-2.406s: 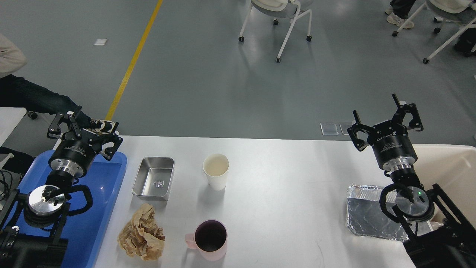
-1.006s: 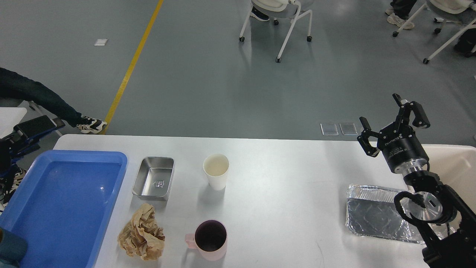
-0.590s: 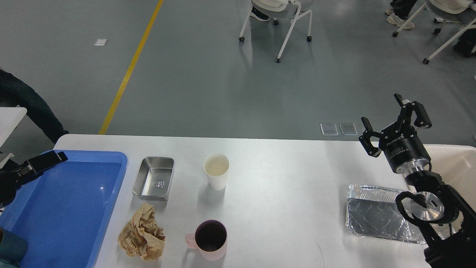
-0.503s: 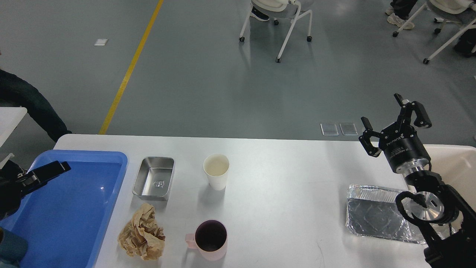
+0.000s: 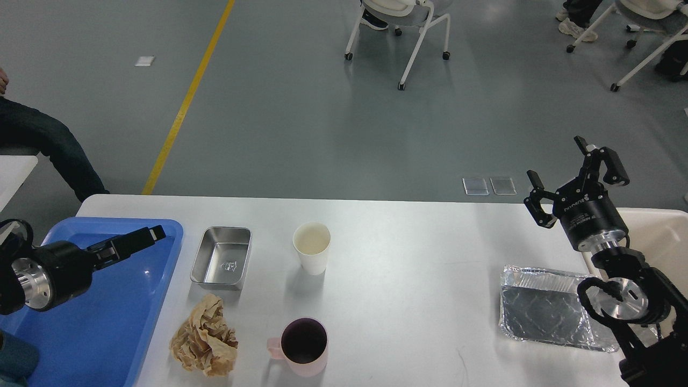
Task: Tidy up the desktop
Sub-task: 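Reach the left gripper over the blue tray toward the pink mug, then grasp the pink mug with the left gripper and lift it, then lower the pink mug into the blue tray and release it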
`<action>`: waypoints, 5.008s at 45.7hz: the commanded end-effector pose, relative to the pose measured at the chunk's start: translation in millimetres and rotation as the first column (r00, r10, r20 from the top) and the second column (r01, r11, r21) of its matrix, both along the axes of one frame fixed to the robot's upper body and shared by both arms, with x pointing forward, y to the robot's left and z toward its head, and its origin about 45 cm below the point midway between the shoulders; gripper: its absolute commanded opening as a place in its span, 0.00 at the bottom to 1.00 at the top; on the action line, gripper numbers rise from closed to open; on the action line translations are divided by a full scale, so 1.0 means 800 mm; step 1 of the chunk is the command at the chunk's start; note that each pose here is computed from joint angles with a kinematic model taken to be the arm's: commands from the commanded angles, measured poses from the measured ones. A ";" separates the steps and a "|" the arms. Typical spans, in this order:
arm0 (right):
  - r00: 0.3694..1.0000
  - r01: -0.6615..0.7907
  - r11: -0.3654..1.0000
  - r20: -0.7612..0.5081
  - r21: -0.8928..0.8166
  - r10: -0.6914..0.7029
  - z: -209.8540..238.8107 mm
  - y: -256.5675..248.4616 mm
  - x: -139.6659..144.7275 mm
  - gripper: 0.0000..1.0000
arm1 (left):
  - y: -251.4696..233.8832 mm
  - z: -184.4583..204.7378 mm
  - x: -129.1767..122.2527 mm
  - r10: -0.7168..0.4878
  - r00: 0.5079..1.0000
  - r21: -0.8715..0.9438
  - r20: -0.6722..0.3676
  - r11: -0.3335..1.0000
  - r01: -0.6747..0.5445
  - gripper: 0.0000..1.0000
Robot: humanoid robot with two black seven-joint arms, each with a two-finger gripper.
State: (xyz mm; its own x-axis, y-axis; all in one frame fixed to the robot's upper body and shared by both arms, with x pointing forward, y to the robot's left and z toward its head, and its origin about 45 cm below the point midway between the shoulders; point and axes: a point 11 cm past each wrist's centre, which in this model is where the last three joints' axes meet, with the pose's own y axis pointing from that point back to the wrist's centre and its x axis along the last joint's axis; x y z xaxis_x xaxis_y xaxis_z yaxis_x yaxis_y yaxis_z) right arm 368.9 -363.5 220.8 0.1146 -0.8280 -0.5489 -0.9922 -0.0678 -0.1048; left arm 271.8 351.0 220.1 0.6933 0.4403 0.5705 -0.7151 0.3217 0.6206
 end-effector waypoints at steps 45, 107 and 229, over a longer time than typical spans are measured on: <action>1.000 0.017 1.000 0.003 -0.003 -0.017 0.002 -0.008 -0.004 1.00 | -0.187 -0.091 0.013 -0.636 0.752 0.144 -0.171 0.739 0.658 0.95; 0.998 0.056 0.998 0.009 -0.006 -0.055 0.007 -0.026 -0.008 1.00 | -0.233 -0.128 0.014 -0.801 0.523 0.273 -0.291 0.455 0.848 0.95; 0.999 0.036 0.999 0.011 -0.003 -0.036 0.009 -0.014 -0.005 1.00 | 0.098 0.059 0.035 -0.288 0.899 0.504 -0.331 0.751 0.426 0.01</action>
